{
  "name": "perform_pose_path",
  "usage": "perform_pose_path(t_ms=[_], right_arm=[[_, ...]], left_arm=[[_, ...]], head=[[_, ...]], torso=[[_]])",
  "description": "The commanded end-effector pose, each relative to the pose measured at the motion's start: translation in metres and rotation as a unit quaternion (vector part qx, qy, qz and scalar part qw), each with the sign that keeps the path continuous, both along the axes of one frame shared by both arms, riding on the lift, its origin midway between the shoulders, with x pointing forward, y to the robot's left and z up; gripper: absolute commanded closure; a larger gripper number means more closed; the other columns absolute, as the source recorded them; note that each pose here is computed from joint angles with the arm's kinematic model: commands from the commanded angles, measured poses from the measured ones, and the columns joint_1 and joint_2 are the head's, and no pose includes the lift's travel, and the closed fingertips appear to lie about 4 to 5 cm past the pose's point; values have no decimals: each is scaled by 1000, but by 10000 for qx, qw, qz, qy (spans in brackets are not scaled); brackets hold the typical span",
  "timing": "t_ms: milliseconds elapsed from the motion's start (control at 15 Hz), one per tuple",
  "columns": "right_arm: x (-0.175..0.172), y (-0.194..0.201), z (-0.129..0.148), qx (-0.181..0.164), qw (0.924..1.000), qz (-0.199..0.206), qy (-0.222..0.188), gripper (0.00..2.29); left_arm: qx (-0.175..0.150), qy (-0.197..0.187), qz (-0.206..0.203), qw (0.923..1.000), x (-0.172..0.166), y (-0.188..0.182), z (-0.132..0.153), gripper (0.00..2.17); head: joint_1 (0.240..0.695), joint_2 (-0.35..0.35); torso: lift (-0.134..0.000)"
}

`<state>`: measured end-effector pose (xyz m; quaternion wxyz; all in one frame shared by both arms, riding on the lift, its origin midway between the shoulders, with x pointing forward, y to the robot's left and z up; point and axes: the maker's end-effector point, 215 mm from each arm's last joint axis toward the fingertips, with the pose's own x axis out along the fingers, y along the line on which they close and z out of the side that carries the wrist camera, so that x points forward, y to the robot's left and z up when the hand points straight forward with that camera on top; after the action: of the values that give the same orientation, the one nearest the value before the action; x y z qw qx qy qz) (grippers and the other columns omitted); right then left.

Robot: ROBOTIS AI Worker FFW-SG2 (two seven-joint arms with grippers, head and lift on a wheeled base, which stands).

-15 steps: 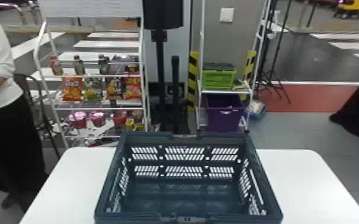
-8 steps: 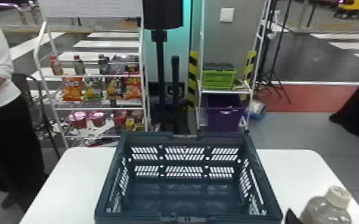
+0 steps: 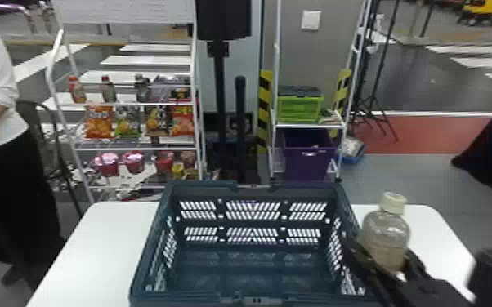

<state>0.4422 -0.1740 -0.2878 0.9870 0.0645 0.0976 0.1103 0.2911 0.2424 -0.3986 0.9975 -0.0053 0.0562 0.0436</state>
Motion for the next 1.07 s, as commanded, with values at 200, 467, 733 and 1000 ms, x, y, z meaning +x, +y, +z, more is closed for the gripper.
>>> perform_pose_path(t_ms=[200,467,733,1000], right_arm=[[42,56,-25,-333,9953,466,781,2283],[62,87,-42,-740,9843,693,1446,2287],[71,113,-68,-1027,9665,881,2182,2283],[80,113,-105,-1375,9491,876,2695,2283]], left_arm=[[1,52,57,10000,0,6,-8,154],[-26,60,42,10000,3,7,-11,154],[-46,63,58,10000,4,11,-15,154],[-63,63,97,9999,4,16,-18,154]], head=[[499,0],[499,0],[499,0],[499,0]], torso=[[0],[0],[0],[0]])
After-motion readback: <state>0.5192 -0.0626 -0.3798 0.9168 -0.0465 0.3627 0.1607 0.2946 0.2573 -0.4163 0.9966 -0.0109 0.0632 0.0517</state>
